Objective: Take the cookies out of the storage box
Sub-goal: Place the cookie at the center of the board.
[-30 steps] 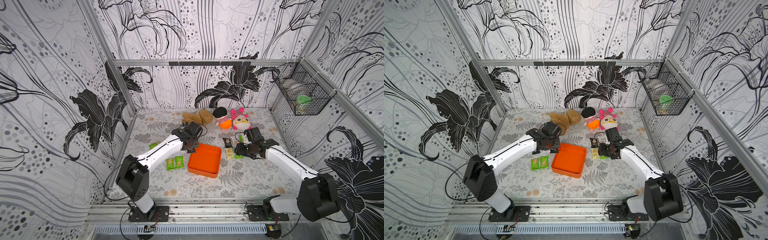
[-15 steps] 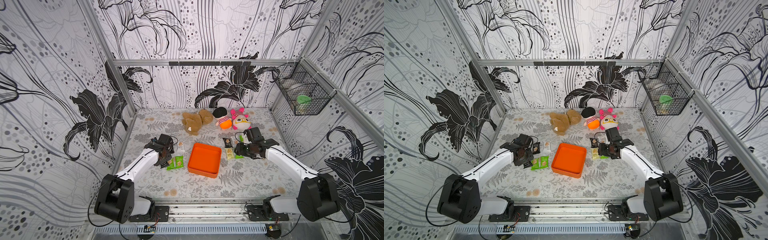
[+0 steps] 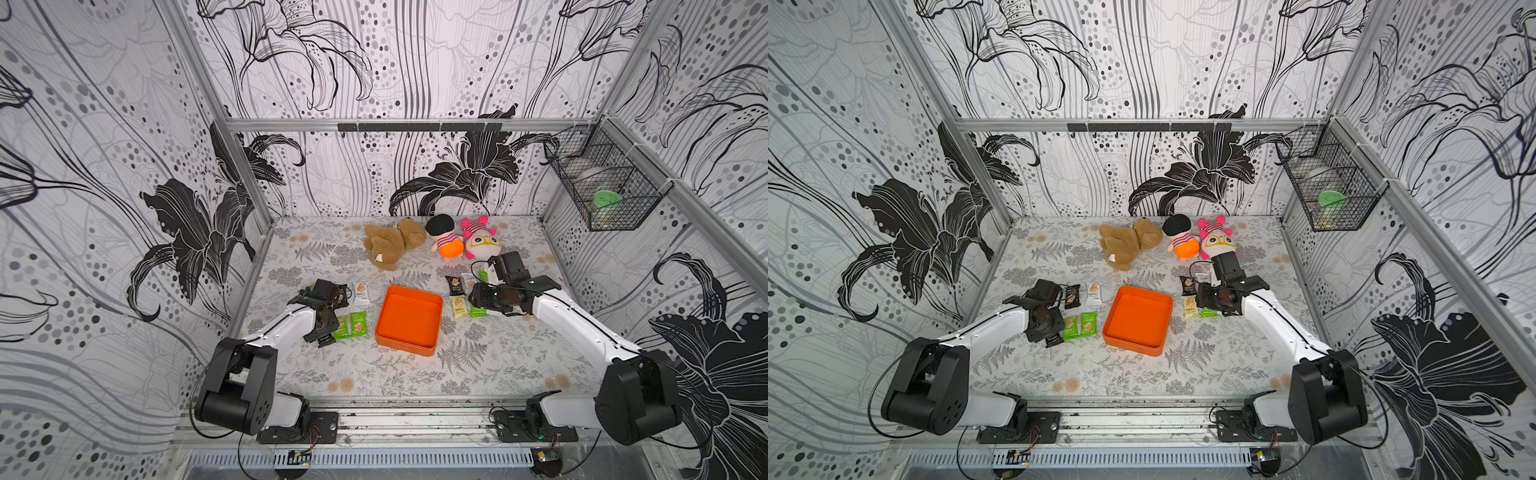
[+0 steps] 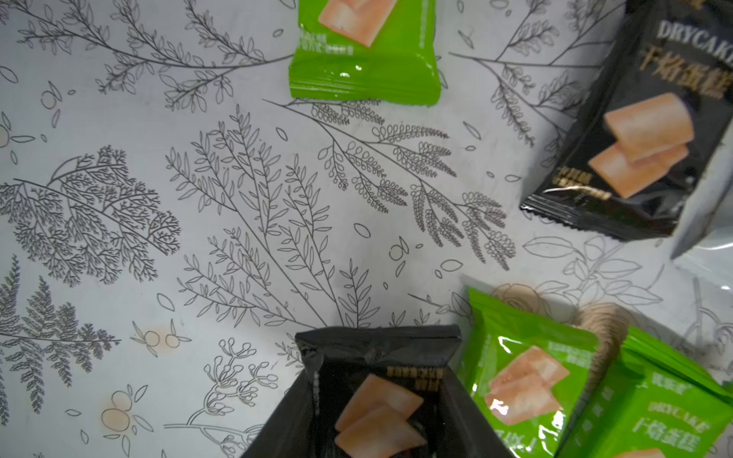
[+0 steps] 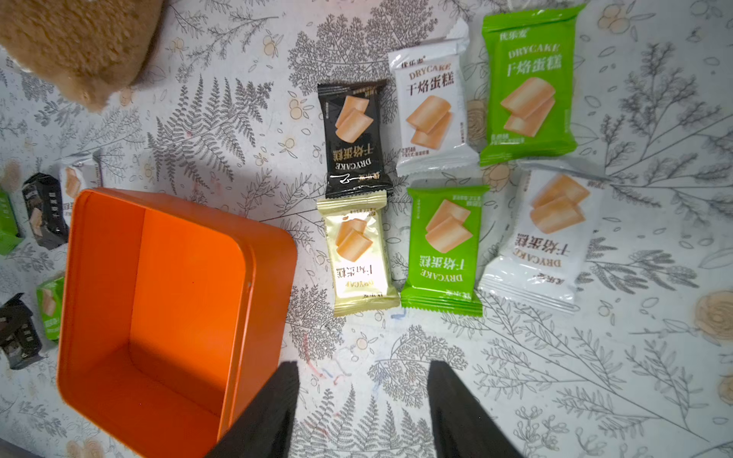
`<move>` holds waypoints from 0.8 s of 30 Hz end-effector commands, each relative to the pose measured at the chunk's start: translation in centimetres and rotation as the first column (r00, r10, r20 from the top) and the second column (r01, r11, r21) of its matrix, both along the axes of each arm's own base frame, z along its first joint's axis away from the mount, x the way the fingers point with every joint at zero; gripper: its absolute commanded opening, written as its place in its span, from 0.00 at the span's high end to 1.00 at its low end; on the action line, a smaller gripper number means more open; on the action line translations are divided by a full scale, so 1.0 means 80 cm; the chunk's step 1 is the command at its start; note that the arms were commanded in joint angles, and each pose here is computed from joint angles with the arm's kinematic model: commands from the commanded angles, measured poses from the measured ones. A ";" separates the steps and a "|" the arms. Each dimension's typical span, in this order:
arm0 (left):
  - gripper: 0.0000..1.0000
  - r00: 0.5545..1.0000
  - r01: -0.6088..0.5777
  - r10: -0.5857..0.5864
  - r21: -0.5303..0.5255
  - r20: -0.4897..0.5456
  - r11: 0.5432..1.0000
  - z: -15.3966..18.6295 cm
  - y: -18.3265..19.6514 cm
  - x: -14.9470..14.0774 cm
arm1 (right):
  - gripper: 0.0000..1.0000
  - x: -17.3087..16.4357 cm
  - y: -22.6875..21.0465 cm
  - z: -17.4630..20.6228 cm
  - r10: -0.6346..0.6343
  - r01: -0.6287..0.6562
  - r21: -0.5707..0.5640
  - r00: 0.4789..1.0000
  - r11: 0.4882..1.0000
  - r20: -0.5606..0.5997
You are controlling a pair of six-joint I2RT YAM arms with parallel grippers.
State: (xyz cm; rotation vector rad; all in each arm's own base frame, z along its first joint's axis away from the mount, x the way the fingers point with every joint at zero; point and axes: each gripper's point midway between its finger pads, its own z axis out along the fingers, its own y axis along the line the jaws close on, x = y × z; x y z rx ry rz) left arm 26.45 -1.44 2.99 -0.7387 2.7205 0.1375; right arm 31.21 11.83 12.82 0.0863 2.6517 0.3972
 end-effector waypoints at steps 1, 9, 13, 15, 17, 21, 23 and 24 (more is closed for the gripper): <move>0.54 1.000 0.011 -0.011 0.011 0.024 1.000 -0.002 0.004 0.005 | 0.42 -0.005 -0.005 0.011 -0.003 0.003 -0.007 1.000 1.000 0.011; 0.31 1.000 0.004 -0.005 0.047 0.027 0.999 0.005 0.011 0.005 | 0.42 -0.001 -0.010 0.012 0.015 -0.013 -0.045 0.999 0.999 0.040; 0.26 0.994 -0.020 0.013 0.061 0.109 0.998 0.034 0.015 0.021 | 0.42 0.018 -0.013 0.015 0.054 -0.044 -0.093 0.993 0.995 0.109; 0.24 0.983 -0.028 0.015 0.069 0.185 0.997 0.059 0.017 0.038 | 0.42 0.034 -0.018 0.019 0.066 -0.041 -0.136 0.981 0.990 0.184; 0.23 0.962 -0.019 -0.006 0.086 0.272 0.996 0.085 0.018 0.060 | 0.43 0.054 -0.031 0.027 0.058 0.000 -0.201 0.957 0.980 0.284; 0.22 0.876 0.066 -0.152 0.200 0.458 0.978 0.129 0.018 0.114 | 0.41 0.090 -0.074 0.047 0.057 0.115 -0.290 0.850 0.950 0.523; 0.21 0.802 0.087 -0.229 0.271 0.552 0.959 0.143 0.019 0.133 | 0.40 0.100 -0.115 0.044 -0.017 0.205 -0.250 0.804 0.946 0.594; 0.20 0.743 0.084 -0.267 0.309 0.614 0.947 0.154 0.019 0.142 | 0.40 0.103 -0.140 0.042 -0.072 0.251 -0.206 0.781 0.946 0.621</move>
